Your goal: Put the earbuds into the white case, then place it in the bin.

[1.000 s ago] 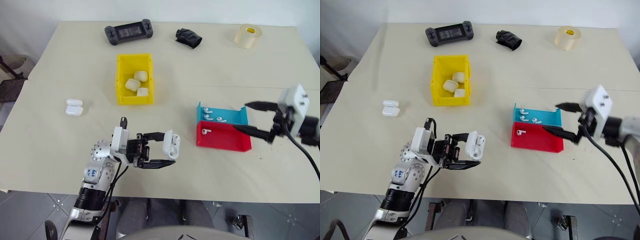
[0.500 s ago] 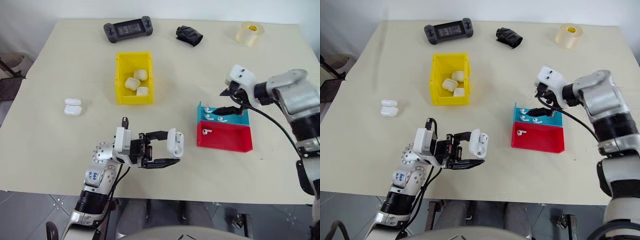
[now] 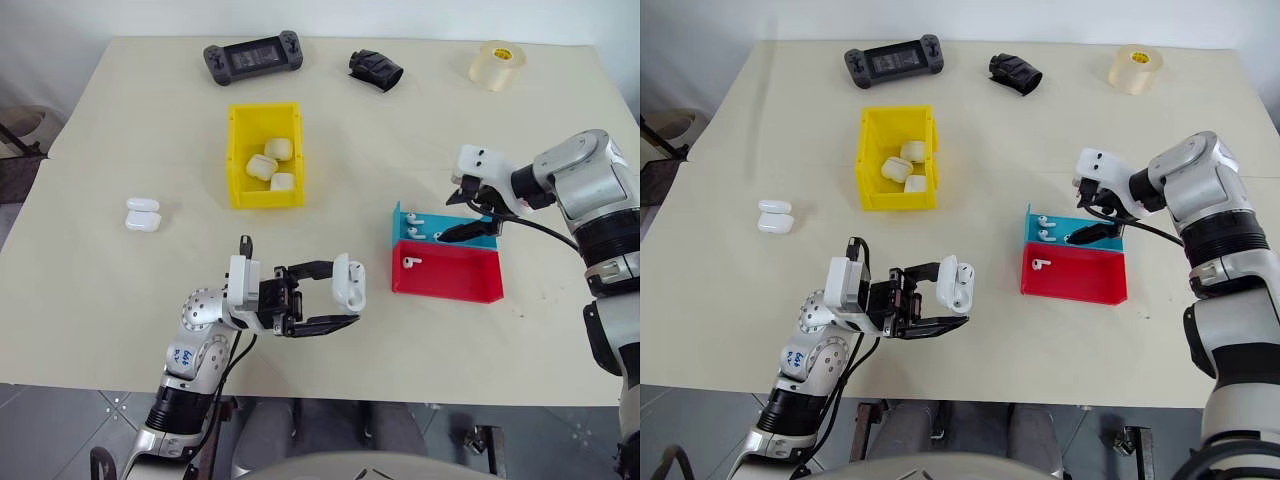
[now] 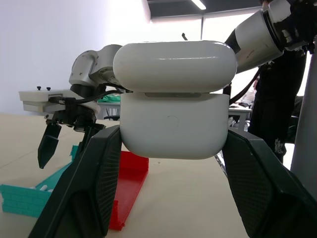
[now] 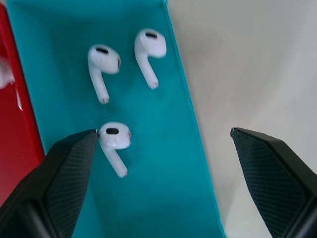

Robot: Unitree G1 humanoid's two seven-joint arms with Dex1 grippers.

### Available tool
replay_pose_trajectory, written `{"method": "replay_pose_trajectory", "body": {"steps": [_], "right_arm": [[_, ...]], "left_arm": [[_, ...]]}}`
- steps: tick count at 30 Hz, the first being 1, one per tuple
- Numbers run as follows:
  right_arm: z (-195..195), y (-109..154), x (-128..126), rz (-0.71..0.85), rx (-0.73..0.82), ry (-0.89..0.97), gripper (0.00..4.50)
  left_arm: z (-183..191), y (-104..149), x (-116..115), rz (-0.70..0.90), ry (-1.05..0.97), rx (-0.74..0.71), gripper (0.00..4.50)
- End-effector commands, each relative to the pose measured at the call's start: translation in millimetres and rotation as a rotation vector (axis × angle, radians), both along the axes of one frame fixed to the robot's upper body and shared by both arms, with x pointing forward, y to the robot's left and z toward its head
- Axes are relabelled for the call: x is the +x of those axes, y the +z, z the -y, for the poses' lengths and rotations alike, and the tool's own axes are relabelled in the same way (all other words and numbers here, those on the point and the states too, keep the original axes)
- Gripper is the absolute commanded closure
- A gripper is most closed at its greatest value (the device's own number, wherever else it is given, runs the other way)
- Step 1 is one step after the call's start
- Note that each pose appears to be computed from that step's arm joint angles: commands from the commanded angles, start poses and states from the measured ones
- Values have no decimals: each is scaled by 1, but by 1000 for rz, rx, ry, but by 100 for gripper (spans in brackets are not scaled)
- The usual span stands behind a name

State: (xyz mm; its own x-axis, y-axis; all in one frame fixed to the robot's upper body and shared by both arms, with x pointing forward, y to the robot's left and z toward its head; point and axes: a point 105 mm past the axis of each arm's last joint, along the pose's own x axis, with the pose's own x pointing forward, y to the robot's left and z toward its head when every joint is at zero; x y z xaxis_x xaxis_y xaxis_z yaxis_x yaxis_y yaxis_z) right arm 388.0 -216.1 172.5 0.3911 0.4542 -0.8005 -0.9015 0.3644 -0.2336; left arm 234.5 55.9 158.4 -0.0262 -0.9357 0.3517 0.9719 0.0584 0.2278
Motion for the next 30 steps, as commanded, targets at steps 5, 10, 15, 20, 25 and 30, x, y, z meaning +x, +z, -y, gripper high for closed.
{"method": "replay_pose_trajectory", "body": {"steps": [5,10,15,20,25,30], "right_arm": [[4,-1,1,23,-50,26,1],[-2,-1,3,32,-39,37,1],[-8,-4,1,29,-32,58,41],[-8,-4,1,31,-38,62,123],[-10,-4,-1,28,-41,82,123],[-12,-7,-1,28,-42,93,184]], "left_arm": [[0,10,-1,50,9,-14,176],[-2,10,-1,50,14,-10,176],[-2,10,0,52,17,-9,176],[-3,11,1,54,18,-9,176],[-3,11,2,55,21,-10,176],[-3,11,3,56,25,-11,176]]}}
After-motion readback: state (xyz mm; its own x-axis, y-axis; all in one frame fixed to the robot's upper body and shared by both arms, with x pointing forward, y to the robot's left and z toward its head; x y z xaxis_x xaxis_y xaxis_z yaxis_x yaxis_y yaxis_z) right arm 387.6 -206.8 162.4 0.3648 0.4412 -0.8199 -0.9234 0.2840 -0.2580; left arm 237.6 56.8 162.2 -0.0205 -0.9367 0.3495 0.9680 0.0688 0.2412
